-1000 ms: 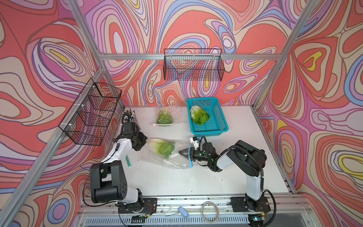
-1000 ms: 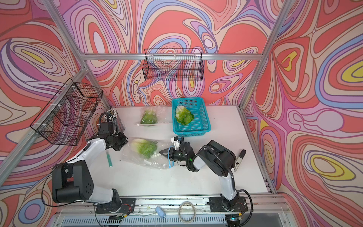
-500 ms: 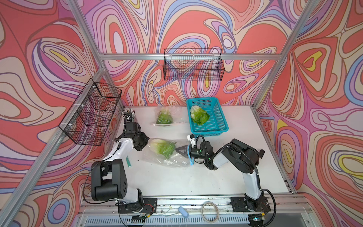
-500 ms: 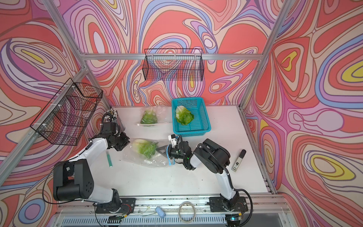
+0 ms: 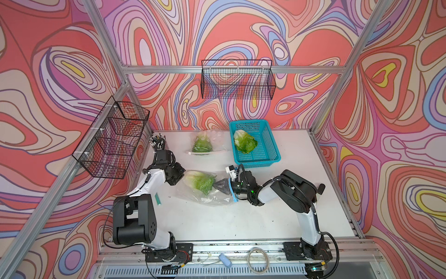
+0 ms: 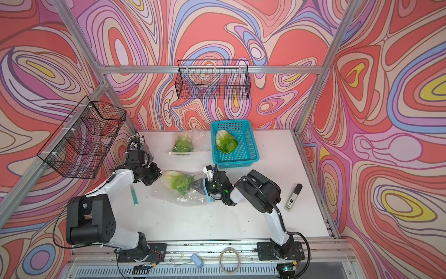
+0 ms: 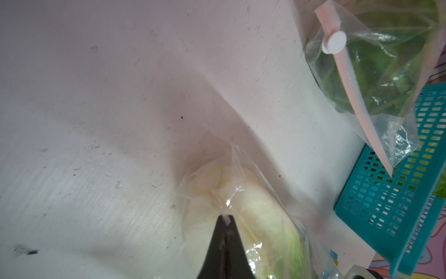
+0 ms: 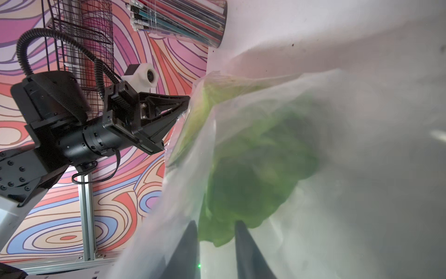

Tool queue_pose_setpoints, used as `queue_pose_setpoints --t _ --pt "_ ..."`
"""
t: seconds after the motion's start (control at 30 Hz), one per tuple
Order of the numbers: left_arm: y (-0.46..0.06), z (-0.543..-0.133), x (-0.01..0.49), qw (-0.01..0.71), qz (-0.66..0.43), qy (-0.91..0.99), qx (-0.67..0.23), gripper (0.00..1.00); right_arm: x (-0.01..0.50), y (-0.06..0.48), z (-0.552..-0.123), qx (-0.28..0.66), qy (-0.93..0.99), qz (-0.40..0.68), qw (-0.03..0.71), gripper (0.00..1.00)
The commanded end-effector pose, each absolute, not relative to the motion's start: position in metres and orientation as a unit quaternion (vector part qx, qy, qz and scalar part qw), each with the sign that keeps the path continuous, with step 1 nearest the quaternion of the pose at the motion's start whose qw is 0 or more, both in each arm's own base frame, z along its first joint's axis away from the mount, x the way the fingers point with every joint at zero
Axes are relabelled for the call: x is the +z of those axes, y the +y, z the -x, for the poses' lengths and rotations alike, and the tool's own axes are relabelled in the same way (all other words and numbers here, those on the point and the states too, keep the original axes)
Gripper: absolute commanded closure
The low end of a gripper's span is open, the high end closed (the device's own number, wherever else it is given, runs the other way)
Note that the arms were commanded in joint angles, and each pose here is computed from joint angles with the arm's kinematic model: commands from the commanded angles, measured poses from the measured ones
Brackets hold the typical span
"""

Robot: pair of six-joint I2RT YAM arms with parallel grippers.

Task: Open the zip-top bag and take out the chinese cabbages
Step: Pick up the Chinese cabbage from the zipper food storage bag.

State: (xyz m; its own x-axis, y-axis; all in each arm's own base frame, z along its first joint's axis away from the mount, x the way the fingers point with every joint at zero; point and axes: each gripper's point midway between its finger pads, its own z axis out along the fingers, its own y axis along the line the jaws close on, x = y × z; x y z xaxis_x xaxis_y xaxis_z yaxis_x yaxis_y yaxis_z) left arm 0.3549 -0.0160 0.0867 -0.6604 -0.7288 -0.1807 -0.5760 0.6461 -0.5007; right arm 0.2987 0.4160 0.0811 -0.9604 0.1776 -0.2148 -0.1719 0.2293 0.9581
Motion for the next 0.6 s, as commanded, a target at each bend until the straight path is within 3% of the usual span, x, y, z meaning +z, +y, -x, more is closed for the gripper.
queue_pose_setpoints --t 0.0,0.1,0.23,0.47,0.57 --pt "-0.02 -0.359 0.088 0.184 0.36 0.891 -0.208 1.0 0.07 0.421 -0.295 0.606 0.784 0.009 0.13 0.71" --pt "-0.02 -0.359 0.088 0.183 0.359 0.891 -0.209 1.0 0.07 0.422 -0.297 0.606 0.785 0.009 0.13 0.68" --pt "-0.021 -0.359 0.087 0.183 0.357 0.893 -0.207 1.0 0.07 0.427 -0.301 0.61 0.782 0.01 0.131 0.55" --pt "-0.022 -0.359 0.087 0.182 0.354 0.894 -0.206 1.0 0.08 0.434 -0.305 0.628 0.767 0.016 0.135 0.52" --pt "-0.023 -0.36 0.086 0.181 0.353 0.894 -0.208 1.0 0.085 0.435 -0.305 0.642 0.754 0.016 0.137 0.45"
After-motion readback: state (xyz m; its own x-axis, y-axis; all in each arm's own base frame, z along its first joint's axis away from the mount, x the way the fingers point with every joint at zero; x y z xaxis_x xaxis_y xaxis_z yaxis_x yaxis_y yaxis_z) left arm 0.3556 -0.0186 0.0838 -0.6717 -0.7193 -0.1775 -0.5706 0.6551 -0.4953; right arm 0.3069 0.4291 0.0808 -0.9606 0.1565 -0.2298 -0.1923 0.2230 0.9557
